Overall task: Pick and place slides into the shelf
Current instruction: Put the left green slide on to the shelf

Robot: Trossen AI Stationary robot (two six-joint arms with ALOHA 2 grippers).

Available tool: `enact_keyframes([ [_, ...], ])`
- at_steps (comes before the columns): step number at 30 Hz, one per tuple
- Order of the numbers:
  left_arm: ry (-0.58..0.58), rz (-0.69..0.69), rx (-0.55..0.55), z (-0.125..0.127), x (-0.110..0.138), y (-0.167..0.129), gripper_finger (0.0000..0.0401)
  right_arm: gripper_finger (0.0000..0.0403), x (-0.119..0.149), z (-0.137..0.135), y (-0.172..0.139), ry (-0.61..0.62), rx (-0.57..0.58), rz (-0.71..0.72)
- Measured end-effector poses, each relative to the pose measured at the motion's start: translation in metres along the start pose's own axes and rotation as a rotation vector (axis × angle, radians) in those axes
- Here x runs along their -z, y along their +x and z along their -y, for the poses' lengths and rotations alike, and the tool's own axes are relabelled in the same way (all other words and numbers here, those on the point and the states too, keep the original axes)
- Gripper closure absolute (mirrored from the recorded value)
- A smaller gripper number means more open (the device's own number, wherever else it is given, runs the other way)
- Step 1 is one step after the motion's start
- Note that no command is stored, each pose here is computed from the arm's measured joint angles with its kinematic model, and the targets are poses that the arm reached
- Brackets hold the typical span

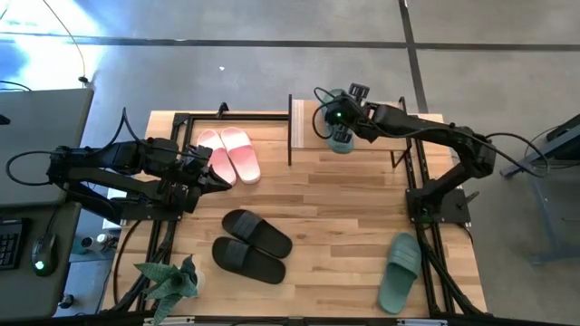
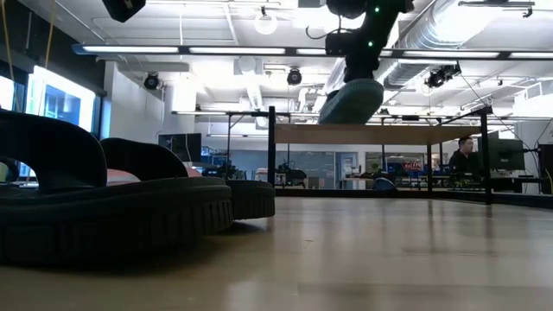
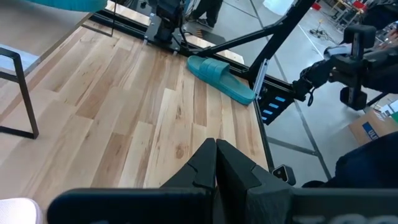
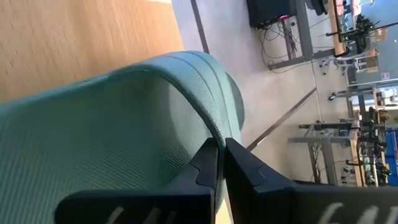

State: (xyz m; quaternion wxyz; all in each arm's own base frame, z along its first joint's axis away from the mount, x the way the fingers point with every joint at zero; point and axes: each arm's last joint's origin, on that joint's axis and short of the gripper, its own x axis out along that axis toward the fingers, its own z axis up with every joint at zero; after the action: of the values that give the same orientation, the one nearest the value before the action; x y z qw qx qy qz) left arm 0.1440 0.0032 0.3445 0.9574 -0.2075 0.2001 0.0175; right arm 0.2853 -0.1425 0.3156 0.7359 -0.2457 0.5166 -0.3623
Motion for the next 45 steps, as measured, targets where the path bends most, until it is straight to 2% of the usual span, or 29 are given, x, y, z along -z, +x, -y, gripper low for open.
enact_keyframes([
  [26, 0.0, 0.0, 0.0, 0.0, 0.0, 0.0, 0.04, 0.0403, 0.0011, -0.0084, 0.0069, -0.004, -0.038, -0.04],
  [35, 0.0, 0.0, 0.0, 0.0, 0.0, 0.0, 0.04, 0.0402, 0.0002, -0.0098, 0.0069, -0.001, -0.093, -0.012],
  [41, 0.001, 0.0, 0.0, 0.0, 0.0, 0.0, 0.04, 0.0374, 0.0, -0.0101, 0.0069, -0.001, -0.104, -0.007],
  [45, 0.0, 0.0, 0.0, 0.0, 0.0, 0.0, 0.04, 0.0347, 0.0002, -0.0092, 0.007, 0.005, -0.074, -0.019],
])
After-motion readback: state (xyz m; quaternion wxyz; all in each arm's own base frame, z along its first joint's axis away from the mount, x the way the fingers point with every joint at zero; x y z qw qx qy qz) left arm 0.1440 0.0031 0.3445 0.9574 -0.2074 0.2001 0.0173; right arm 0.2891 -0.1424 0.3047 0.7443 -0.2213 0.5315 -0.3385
